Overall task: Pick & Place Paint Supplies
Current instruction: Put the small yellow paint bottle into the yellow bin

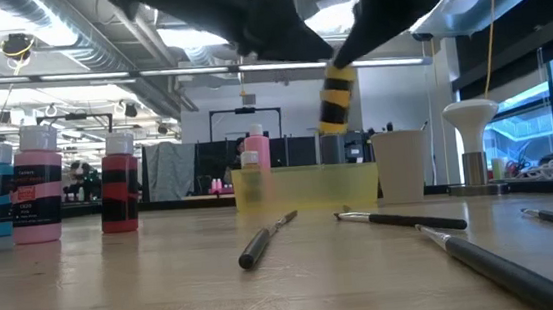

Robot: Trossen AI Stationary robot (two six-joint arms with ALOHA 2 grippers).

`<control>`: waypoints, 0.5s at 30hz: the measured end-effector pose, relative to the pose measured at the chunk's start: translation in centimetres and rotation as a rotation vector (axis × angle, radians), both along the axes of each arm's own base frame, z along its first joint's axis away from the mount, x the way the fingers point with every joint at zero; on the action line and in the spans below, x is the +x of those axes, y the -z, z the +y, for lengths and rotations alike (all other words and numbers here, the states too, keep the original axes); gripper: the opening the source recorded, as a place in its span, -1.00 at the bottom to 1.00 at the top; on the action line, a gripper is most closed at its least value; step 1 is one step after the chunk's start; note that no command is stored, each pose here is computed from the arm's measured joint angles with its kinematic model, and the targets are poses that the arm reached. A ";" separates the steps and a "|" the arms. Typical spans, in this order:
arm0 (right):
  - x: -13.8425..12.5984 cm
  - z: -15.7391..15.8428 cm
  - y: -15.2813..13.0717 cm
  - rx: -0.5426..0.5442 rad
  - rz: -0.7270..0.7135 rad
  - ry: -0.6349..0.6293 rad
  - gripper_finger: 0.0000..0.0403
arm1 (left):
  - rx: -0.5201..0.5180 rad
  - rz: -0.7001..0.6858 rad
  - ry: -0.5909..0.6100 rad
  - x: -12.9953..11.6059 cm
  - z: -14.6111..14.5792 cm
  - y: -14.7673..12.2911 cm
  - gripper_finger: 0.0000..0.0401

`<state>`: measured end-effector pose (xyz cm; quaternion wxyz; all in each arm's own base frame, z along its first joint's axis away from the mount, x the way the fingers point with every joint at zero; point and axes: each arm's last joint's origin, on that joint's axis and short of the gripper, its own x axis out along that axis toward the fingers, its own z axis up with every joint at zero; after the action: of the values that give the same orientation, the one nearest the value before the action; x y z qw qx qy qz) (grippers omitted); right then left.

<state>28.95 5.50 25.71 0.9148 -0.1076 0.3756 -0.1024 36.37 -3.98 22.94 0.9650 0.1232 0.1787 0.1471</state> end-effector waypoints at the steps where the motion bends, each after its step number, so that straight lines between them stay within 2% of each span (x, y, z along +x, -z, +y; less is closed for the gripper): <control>1: -0.2 -0.1 -0.2 0.009 -0.002 0.020 -0.42 | 0.008 0.001 -0.026 -0.3 0.1 -0.4 0.09; 7: -2.1 -1.0 -1.7 0.011 0.039 0.179 -0.42 | 0.021 0.048 -0.208 -3.3 1.0 -3.1 0.09; 12: -2.3 -2.2 -5.4 0.009 0.018 0.281 -0.42 | -0.053 0.104 -0.256 -6.4 1.4 -4.9 0.08; 15: -2.0 -3.5 -7.8 0.067 -0.033 0.310 -0.42 | -0.112 0.145 -0.301 -8.2 1.7 -5.5 0.09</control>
<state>26.96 1.99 33.50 0.8972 -0.0161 0.3757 -0.2317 28.18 -2.28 28.40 0.9220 0.0514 0.2722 0.2705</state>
